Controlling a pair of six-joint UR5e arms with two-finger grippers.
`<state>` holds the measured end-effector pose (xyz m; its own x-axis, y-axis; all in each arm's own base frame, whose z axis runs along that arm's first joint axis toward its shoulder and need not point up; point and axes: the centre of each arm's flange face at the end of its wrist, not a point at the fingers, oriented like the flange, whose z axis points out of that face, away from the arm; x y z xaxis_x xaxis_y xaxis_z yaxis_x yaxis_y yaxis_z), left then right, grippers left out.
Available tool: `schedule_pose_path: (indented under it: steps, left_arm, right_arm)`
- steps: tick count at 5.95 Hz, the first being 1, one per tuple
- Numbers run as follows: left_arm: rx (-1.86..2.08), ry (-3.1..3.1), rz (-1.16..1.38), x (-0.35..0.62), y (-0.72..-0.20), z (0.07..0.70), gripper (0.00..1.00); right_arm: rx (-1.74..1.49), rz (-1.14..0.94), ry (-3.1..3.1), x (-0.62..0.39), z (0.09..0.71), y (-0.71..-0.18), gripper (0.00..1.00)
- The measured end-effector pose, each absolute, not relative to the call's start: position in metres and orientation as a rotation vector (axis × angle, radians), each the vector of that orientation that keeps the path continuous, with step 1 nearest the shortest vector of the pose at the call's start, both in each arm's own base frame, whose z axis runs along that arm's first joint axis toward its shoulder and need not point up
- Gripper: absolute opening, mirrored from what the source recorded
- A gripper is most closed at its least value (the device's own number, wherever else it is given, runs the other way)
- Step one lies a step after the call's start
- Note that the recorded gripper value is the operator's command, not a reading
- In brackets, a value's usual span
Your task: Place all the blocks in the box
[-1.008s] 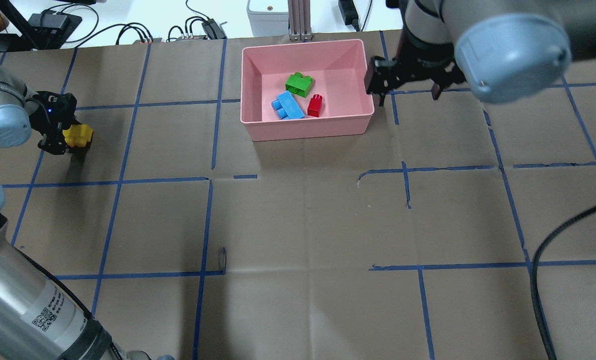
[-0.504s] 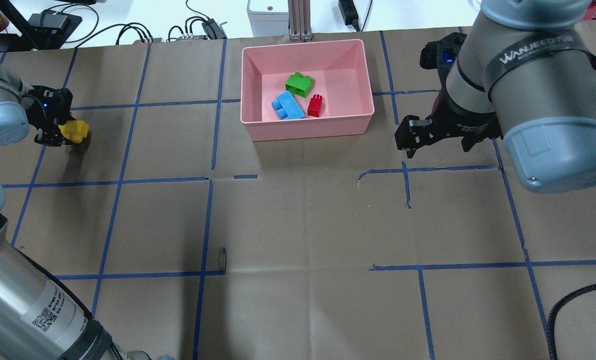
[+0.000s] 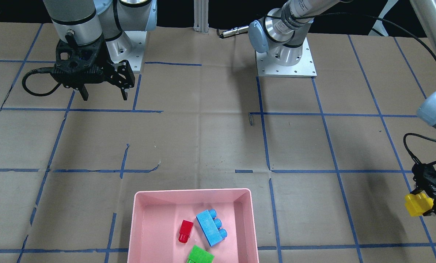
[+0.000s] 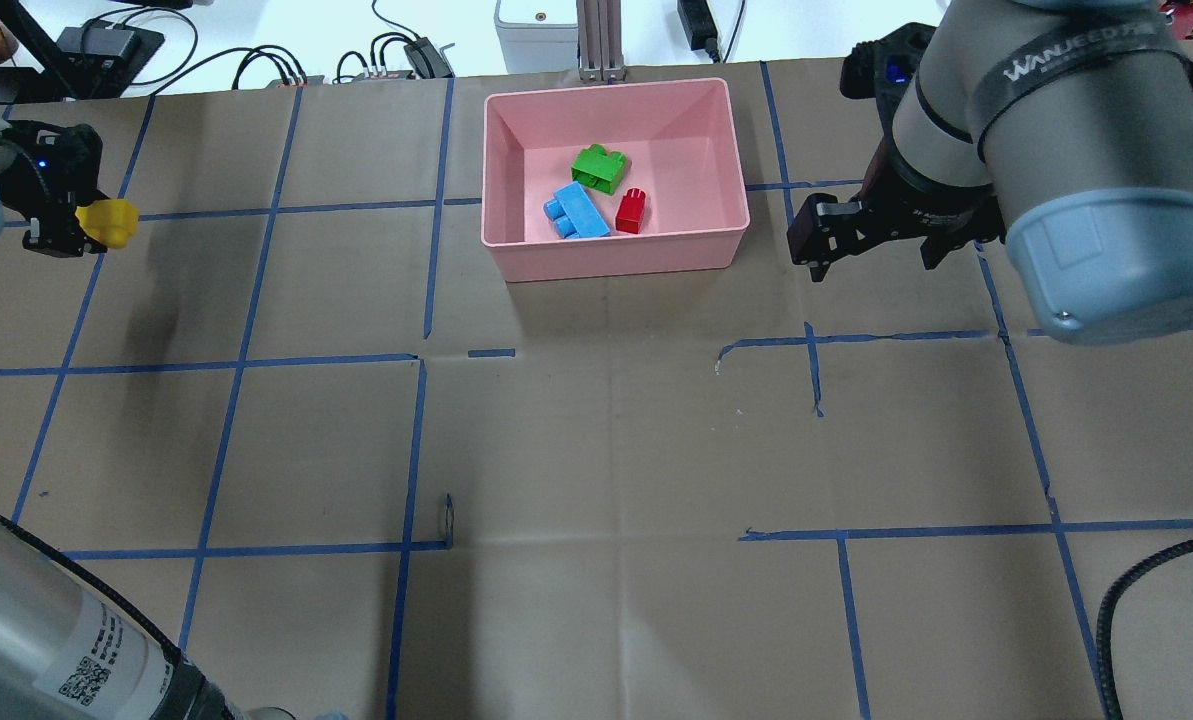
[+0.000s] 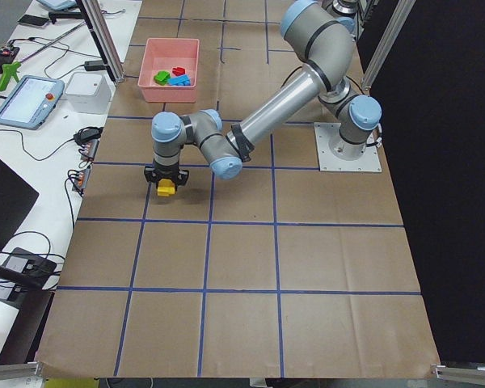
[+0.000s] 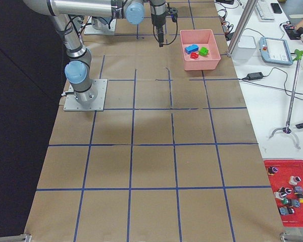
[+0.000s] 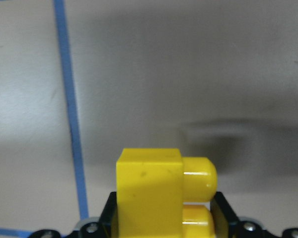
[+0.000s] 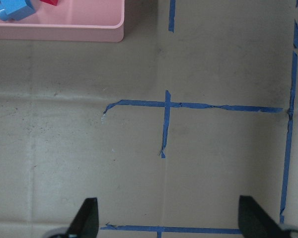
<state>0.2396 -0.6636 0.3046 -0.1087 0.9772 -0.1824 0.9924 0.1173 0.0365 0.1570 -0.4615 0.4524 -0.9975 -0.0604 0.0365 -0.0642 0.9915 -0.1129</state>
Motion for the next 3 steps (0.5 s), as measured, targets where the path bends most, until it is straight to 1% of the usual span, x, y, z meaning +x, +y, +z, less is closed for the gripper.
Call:
schedule_pose_path:
  steps: [1,3]
  left_arm:
    - [1.836,2.373,-0.157,0.22,-0.662,0.344,0.24]
    - [1.421,2.702,-0.192,0.15,-0.679,0.386,0.22]
  right_arm:
    - [0.095,0.174,-3.102,0.157,0.451,-0.463,1.0]
    - [0.094,0.146,-3.104,0.158,0.443,-0.475,1.0]
